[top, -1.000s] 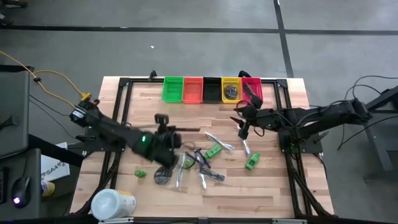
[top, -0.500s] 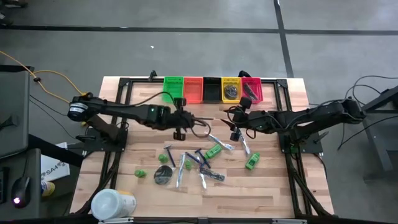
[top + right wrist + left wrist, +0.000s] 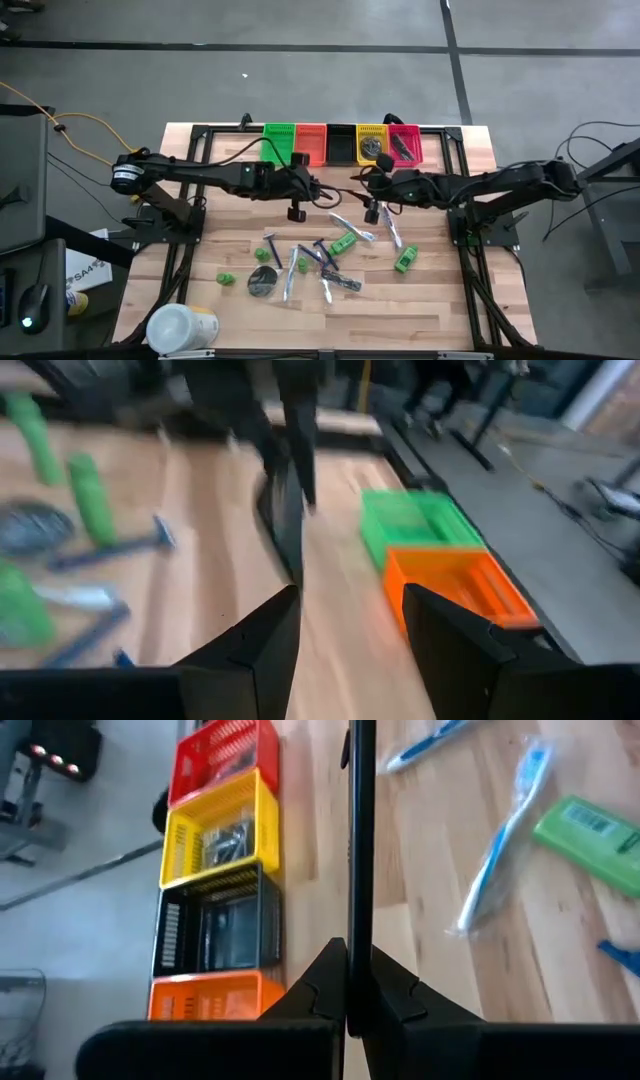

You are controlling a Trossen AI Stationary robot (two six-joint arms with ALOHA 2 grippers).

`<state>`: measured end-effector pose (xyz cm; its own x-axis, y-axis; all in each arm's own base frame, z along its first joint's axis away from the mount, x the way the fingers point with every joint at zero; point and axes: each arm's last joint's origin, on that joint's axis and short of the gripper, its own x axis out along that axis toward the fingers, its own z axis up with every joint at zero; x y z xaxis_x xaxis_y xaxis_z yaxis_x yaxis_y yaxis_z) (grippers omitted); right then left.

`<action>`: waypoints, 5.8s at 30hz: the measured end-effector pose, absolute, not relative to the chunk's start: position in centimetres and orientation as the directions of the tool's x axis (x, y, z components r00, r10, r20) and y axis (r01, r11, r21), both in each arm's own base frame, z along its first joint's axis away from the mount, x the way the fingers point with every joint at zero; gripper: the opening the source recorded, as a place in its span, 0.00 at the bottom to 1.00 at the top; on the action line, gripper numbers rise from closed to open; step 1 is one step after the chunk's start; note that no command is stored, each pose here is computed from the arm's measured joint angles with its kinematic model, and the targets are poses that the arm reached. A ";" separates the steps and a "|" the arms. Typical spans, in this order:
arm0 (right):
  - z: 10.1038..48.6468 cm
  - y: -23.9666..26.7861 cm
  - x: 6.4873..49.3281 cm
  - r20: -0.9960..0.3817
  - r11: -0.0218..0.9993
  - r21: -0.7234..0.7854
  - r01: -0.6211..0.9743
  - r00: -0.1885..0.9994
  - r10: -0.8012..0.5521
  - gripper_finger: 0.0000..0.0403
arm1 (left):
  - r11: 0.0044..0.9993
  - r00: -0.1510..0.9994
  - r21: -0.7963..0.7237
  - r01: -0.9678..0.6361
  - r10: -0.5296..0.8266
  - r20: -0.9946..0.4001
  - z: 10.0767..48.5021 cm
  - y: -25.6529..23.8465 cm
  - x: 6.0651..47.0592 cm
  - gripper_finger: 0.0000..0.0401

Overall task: Pick & Place Travel size toiletries
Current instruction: Put the black comb into the red bin

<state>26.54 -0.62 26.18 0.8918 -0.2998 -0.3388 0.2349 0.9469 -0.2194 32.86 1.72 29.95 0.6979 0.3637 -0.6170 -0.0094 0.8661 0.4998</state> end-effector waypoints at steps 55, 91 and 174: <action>26.0 -0.9 27.7 -0.270 0.931 -0.248 0.266 0.905 -0.330 0.02 | 0.840 0.667 0.540 -0.046 0.429 -0.610 29.9 1.9 32.7 0.42; 21.3 -13.6 16.5 -0.532 0.387 -0.024 0.922 0.316 -0.786 0.02 | 0.867 0.637 0.443 -0.229 0.478 -0.606 26.3 1.8 22.1 0.21; 25.6 3.9 18.3 -0.299 0.930 0.171 0.325 0.917 -0.265 0.38 | 0.947 0.851 0.045 -0.318 0.306 -0.427 25.3 -2.4 12.3 0.19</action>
